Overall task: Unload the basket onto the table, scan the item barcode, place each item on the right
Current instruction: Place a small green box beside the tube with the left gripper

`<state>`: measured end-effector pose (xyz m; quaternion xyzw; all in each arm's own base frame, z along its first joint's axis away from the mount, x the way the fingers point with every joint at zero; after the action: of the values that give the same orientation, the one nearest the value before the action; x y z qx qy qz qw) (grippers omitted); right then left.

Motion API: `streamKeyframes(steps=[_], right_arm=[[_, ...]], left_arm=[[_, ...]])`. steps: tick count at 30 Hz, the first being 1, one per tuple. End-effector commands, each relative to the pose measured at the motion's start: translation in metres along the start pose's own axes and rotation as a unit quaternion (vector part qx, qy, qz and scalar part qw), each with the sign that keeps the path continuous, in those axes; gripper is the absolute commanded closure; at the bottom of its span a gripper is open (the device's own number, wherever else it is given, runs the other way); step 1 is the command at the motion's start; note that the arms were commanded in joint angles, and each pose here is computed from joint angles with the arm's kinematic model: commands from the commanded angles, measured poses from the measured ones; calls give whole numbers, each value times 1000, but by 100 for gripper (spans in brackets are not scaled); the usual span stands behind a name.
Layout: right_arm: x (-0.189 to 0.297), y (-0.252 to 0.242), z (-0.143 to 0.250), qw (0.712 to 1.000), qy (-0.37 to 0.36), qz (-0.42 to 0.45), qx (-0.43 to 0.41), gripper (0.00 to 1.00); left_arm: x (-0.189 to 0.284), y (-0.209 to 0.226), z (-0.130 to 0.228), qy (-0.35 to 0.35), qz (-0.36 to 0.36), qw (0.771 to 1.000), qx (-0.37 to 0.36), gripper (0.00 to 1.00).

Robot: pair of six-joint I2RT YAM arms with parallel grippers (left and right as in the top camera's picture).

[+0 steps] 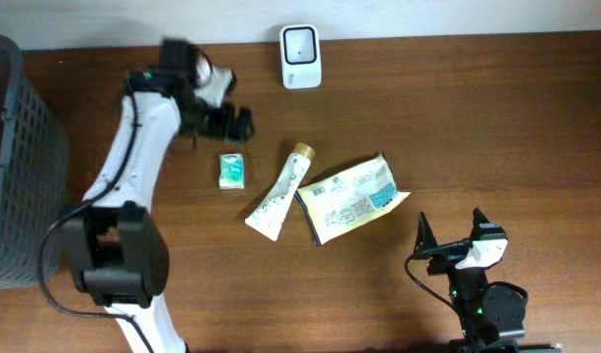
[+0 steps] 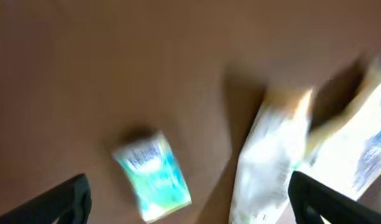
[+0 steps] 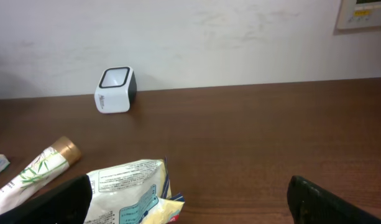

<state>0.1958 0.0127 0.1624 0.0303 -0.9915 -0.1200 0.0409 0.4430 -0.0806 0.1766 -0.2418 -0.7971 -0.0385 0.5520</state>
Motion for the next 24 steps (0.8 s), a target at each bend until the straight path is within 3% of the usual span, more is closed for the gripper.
streamKeyframes(steps=[1, 3, 4, 6, 8, 10, 12, 15, 18, 21, 24], right_arm=[[0, -3, 2, 1000, 0, 7, -1, 1], [0, -3, 2, 1000, 0, 7, -1, 1], [0, -3, 2, 1000, 0, 7, -1, 1], [0, -3, 2, 1000, 0, 7, -1, 1], [0, -3, 2, 1000, 0, 7, -1, 1], [0, -3, 2, 1000, 0, 7, -1, 1], [0, -3, 2, 1000, 0, 7, -1, 1], [0, -3, 2, 1000, 0, 7, -1, 1], [0, -3, 2, 1000, 0, 7, -1, 1], [0, -3, 2, 1000, 0, 7, -1, 1], [0, -3, 2, 1000, 0, 7, -1, 1]], left_arm=[[144, 10, -57, -141, -137, 980, -22, 1], [218, 23, -59, -196, -222, 955, -6, 1], [273, 38, -46, -231, -282, 931, 21, 1], [323, 75, -10, -240, -355, 900, 81, 1], [348, 115, 31, -209, -416, 873, 147, 1], [372, 157, 77, -203, -457, 829, 252, 1], [380, 186, 106, -195, -477, 806, 293, 1], [348, 234, 130, -149, -487, 811, 288, 1], [286, 273, 156, -82, -480, 838, 246, 1], [228, 293, 177, -33, -473, 859, 191, 1], [204, 301, 190, -23, -470, 863, 187, 0]])
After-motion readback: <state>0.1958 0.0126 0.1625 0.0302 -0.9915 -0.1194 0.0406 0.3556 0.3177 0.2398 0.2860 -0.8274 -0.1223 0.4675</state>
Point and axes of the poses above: each gripper's point midway between its finger pads, its own x axis back along the fingers, its own y axis along the line the jaws close on, z = x × y, the point moved 5 cm from there along x, back along the fingers, and after that the axes turned 8 degrees about -x, right-handed, at the moved point
